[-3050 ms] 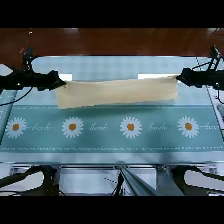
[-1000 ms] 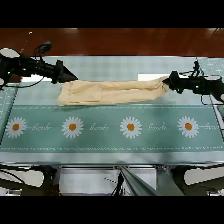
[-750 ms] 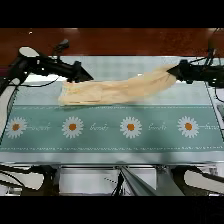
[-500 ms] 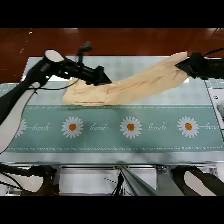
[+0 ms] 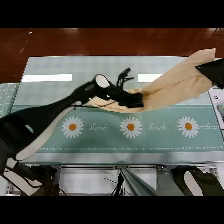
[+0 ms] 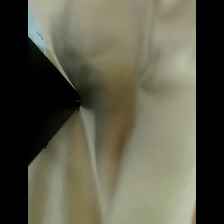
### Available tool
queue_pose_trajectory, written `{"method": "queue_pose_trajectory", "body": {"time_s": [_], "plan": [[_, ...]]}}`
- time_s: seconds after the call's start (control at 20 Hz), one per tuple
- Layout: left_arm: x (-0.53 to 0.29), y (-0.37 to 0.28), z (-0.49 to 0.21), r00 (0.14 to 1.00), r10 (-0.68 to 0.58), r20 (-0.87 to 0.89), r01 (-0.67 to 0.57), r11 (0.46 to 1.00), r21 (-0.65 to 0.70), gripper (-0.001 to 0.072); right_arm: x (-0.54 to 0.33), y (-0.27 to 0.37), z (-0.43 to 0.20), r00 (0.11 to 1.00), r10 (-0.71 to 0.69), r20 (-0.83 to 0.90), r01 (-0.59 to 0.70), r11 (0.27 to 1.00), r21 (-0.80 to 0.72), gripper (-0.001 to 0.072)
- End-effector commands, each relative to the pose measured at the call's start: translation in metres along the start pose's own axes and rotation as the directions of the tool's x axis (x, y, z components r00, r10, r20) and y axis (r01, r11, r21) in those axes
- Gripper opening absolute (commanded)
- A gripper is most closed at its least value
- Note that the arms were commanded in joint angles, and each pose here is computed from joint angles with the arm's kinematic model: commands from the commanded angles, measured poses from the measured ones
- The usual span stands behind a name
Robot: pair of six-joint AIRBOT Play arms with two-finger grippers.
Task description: Fold the shirts.
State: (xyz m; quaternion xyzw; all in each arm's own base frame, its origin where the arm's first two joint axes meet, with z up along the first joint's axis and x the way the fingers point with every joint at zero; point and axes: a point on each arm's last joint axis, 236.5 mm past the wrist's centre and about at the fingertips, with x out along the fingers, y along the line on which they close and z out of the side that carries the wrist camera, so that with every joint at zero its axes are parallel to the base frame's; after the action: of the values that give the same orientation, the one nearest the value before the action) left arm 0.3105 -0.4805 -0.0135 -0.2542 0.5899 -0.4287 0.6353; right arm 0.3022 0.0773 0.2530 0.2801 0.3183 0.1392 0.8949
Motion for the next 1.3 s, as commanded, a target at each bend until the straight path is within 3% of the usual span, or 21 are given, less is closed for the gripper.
{"method": "queue_pose_trajectory", "body": {"time_s": [0.0, 0.25, 0.4, 0.55, 0.65, 0.8, 0.95, 1.05, 1.25], "plan": [[0.053, -0.022, -0.007, 0.993, -0.051, 0.102, 0.064, 0.990, -0.129, 0.0032, -0.022, 0.013, -0.013, 1.000, 0.007, 0.005, -0.007, 0.999, 0.046, 0.0028], [0.058, -0.016, 0.002, 0.988, -0.051, 0.145, 0.071, 0.988, -0.136, 0.0031, -0.035, -0.004, -0.025, 0.996, -0.089, -0.008, 0.089, 0.995, 0.036, 0.0028], [-0.010, -0.013, 0.067, 0.957, -0.059, 0.283, 0.086, 0.993, -0.082, 0.0031, -0.035, -0.039, -0.025, 0.974, -0.225, -0.022, 0.225, 0.974, 0.002, 0.0028], [-0.127, -0.019, 0.129, 0.893, -0.042, 0.447, 0.021, 0.998, 0.052, 0.0031, -0.017, -0.083, -0.020, 0.932, -0.353, -0.082, 0.340, 0.930, -0.141, 0.0028], [-0.207, -0.022, 0.147, 0.851, -0.011, 0.526, -0.067, 0.989, 0.129, 0.0031, 0.016, -0.081, -0.019, 0.949, -0.280, -0.145, 0.261, 0.956, -0.137, 0.0028], [-0.307, -0.026, 0.145, 0.797, 0.041, 0.603, -0.190, 0.964, 0.186, 0.0031, 0.073, -0.045, 0.007, 0.994, -0.065, -0.092, 0.060, 0.997, -0.056, 0.0028], [-0.381, -0.025, 0.130, 0.743, 0.101, 0.662, -0.298, 0.935, 0.191, 0.0031, 0.128, -0.016, -0.009, 0.992, -0.013, -0.126, -0.001, 0.994, -0.113, 0.0028], [-0.413, -0.017, 0.119, 0.719, 0.149, 0.679, -0.353, 0.919, 0.172, 0.0031, 0.167, 0.000, -0.037, 0.981, 0.019, -0.194, -0.033, 0.997, -0.069, 0.0028], [-0.434, -0.003, 0.089, 0.755, 0.200, 0.624, -0.363, 0.920, 0.144, 0.0031, 0.243, 0.026, -0.099, 0.954, 0.066, -0.293, -0.079, 0.996, -0.031, 0.0028]]}}
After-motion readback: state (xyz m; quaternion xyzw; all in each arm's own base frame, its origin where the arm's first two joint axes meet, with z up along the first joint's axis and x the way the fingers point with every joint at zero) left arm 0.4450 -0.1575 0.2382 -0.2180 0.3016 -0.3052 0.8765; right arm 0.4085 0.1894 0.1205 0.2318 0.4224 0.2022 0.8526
